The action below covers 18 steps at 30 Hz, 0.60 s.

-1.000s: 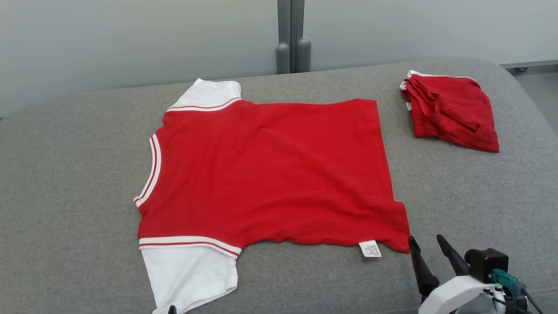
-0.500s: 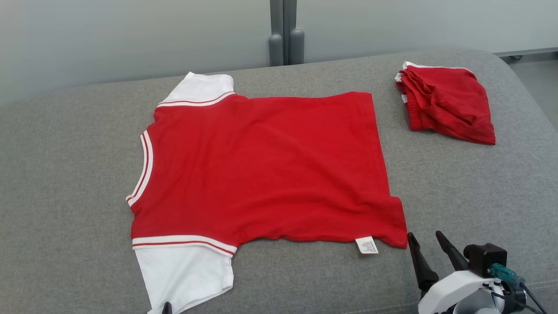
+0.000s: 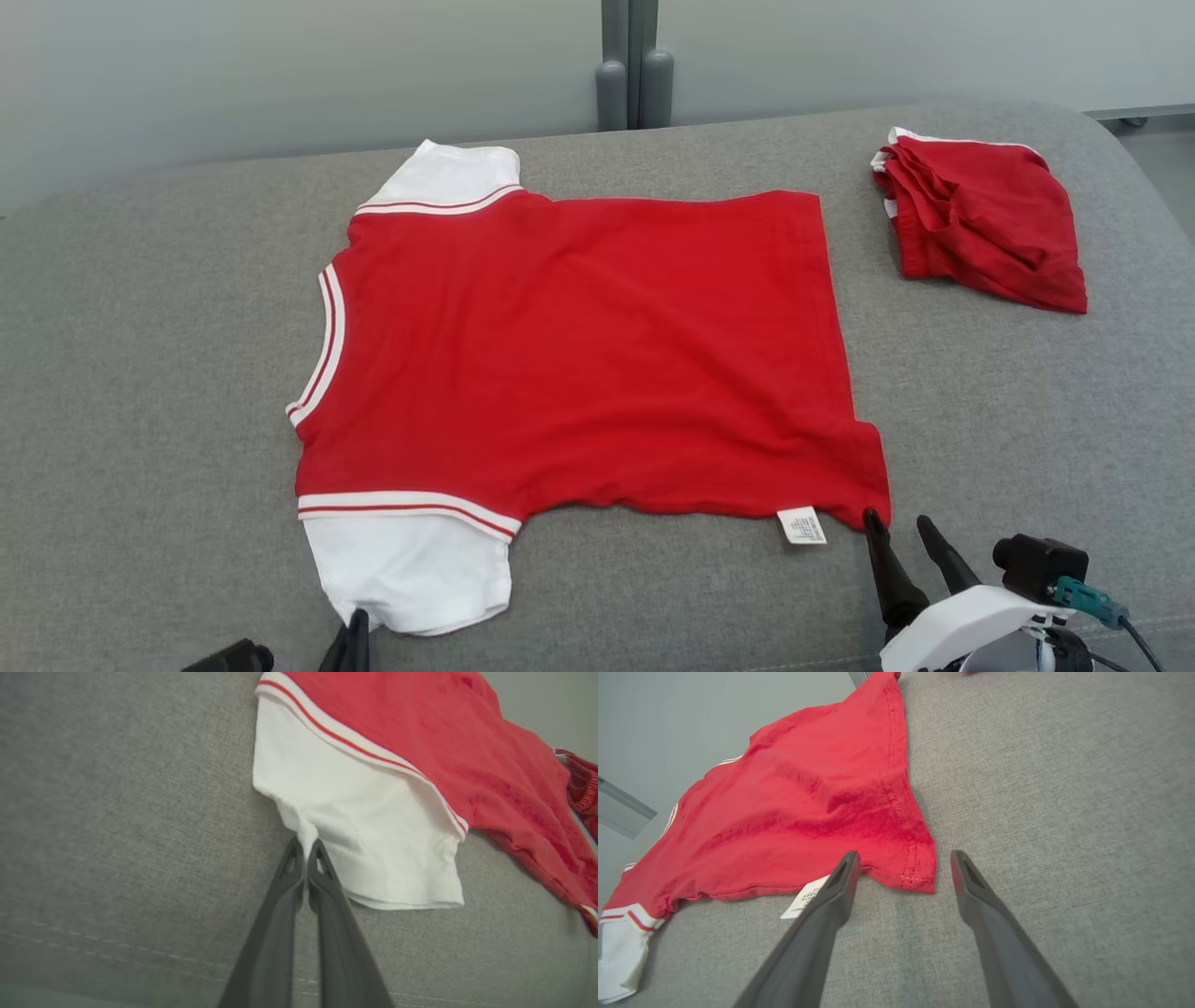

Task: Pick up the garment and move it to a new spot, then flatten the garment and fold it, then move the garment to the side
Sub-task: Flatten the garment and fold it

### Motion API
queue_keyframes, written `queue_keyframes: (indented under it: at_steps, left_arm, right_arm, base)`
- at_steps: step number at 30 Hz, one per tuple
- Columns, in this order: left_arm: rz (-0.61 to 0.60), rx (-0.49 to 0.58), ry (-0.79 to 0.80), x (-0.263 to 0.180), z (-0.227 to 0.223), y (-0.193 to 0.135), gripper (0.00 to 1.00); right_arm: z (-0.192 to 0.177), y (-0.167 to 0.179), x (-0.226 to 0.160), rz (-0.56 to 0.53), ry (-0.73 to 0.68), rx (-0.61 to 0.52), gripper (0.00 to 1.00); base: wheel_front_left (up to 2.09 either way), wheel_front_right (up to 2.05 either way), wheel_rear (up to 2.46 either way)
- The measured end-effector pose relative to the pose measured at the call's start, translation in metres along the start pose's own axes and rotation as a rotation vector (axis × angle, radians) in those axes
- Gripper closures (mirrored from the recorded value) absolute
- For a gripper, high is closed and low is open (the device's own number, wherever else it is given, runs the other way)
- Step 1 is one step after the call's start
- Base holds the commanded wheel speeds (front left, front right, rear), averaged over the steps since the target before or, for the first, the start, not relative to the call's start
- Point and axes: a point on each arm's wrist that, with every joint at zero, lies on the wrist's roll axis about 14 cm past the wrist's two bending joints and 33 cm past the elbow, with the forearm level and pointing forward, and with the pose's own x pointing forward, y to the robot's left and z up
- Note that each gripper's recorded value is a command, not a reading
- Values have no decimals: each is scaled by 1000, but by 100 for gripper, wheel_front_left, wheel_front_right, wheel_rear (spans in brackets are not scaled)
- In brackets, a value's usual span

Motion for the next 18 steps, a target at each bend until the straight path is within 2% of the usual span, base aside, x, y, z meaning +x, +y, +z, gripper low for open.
queue_keyframes:
  at_steps: [12,18]
  left_arm:
    - [-21,-3,-115,2,30,-6,100]
    - [-2,-13,-142,-1,35,0,100]
  right_arm:
    - [-20,-4,9,-60,50,240,0]
    - [-25,-2,15,-47,72,254,0]
  base:
    - [0,0,0]
    - [0,0,0]
